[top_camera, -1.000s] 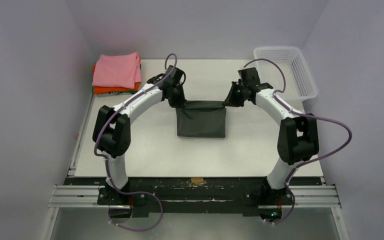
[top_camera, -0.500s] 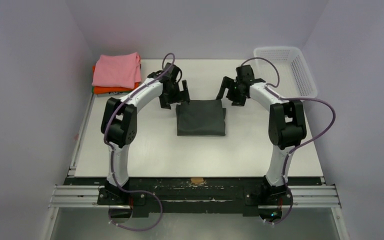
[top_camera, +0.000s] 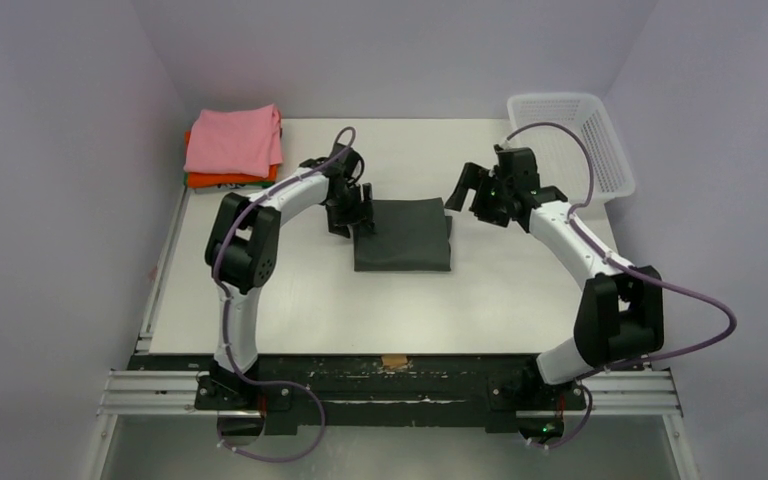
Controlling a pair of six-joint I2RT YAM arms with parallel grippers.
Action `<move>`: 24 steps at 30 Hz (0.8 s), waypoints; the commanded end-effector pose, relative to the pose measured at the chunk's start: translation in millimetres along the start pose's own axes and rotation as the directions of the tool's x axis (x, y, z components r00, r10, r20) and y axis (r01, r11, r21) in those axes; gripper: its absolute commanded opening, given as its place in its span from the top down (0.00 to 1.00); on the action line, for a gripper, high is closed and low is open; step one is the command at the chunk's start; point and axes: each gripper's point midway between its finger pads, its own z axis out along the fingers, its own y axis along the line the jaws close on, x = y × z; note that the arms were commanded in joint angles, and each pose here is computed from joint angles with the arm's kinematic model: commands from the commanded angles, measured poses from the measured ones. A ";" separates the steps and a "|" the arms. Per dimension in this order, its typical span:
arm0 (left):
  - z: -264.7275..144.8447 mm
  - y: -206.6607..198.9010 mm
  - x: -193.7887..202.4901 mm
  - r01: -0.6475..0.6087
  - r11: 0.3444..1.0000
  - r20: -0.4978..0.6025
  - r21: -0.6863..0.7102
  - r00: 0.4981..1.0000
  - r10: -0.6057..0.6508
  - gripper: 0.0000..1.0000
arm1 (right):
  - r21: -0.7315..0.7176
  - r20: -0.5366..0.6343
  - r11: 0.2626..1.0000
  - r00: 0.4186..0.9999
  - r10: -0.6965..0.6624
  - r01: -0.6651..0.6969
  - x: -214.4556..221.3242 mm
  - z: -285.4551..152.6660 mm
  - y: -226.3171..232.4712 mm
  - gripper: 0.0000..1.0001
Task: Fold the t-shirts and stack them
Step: Put the neatly folded tshirt into the corner of the board with the left arm
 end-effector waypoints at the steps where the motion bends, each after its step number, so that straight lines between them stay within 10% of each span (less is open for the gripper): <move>1: 14.6 -13.9 9.4 -0.023 0.998 -0.028 0.056 0.999 0.025 0.36 | -0.012 0.067 1.000 0.998 -0.023 0.024 -8.7 -22.2 4.0 0.09; 5: 19.7 -28.0 14.8 -0.042 0.998 -0.052 0.055 0.998 0.044 0.57 | 0.003 0.102 1.000 0.994 -0.030 0.030 -12.3 -35.7 2.6 0.09; 9: 22.0 -34.2 11.9 -0.078 0.997 -0.024 0.003 0.997 0.078 1.00 | 0.009 0.138 0.999 0.989 -0.044 0.043 -14.5 -46.5 1.1 0.09; 24: -89.8 40.8 -136.5 -0.225 0.719 0.286 -0.657 0.808 0.515 1.00 | 0.124 0.289 0.987 0.947 -0.137 0.105 -29.0 -72.8 -21.9 0.07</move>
